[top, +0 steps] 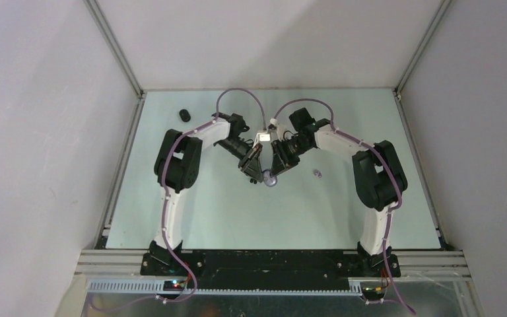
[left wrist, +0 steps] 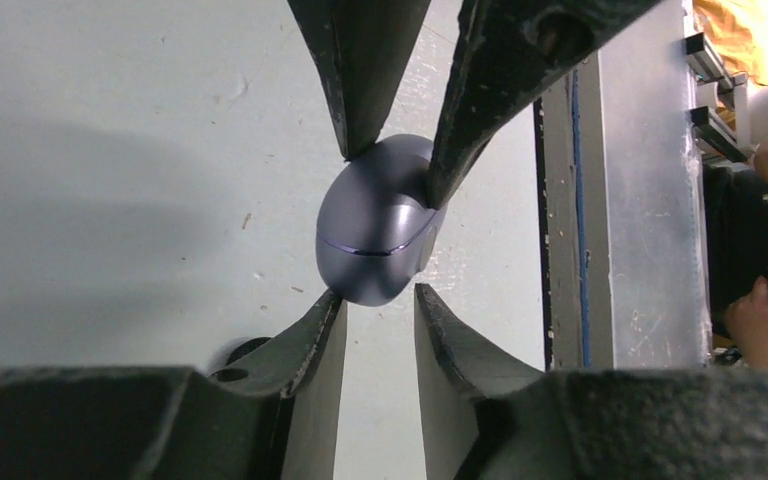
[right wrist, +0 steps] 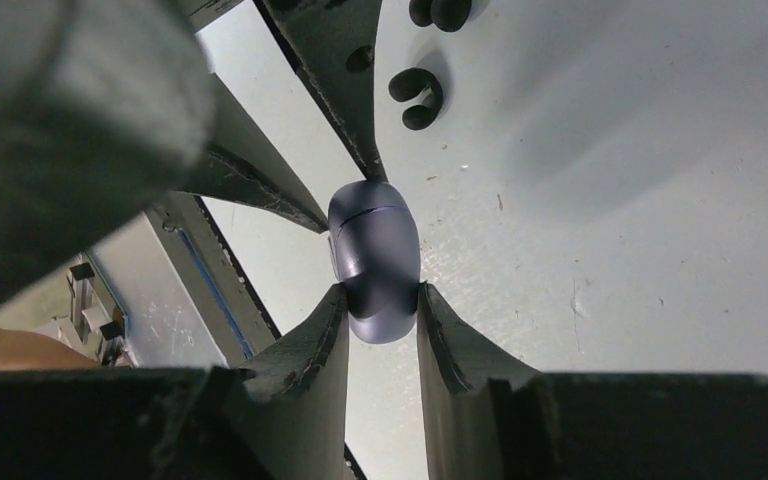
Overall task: Insert the wireless bluetooth earbuds into the charging case
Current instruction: Pick up the charging case at the center of the board.
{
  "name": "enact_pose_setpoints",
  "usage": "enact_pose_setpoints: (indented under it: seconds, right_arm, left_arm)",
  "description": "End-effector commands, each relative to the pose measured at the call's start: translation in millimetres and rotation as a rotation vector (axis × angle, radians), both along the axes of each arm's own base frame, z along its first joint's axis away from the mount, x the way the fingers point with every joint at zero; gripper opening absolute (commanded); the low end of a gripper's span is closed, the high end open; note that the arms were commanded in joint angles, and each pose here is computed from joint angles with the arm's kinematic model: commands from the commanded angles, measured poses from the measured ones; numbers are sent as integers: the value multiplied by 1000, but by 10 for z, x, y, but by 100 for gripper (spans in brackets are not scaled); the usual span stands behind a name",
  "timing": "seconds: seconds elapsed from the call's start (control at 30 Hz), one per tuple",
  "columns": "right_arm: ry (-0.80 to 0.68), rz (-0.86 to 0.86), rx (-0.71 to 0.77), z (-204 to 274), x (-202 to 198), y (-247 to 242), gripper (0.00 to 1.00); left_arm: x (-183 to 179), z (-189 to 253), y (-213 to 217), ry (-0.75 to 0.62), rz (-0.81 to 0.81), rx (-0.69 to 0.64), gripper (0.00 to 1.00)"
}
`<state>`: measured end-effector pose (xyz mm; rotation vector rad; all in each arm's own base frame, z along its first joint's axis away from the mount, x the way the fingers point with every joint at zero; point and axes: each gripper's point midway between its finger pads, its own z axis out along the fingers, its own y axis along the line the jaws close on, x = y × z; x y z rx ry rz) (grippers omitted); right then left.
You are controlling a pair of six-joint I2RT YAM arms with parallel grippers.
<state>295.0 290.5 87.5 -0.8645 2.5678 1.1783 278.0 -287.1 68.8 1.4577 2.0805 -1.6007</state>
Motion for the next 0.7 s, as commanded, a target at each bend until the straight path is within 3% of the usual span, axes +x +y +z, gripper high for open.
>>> enact_pose_setpoints:
  seconds: [0.0,0.33,0.67]
  right_arm:
    - [-132,14,43,176,155,87,29]
    - [-125,22,55,178,133,99,29]
    - [-66,13,110,221,116,116,29]
  left_arm:
    - [-166,361,-200,75,-27,-123,35]
    - [-181,439,-218,101,-32,-152,61]
    - [-145,383,-247,119,-20,-155,66]
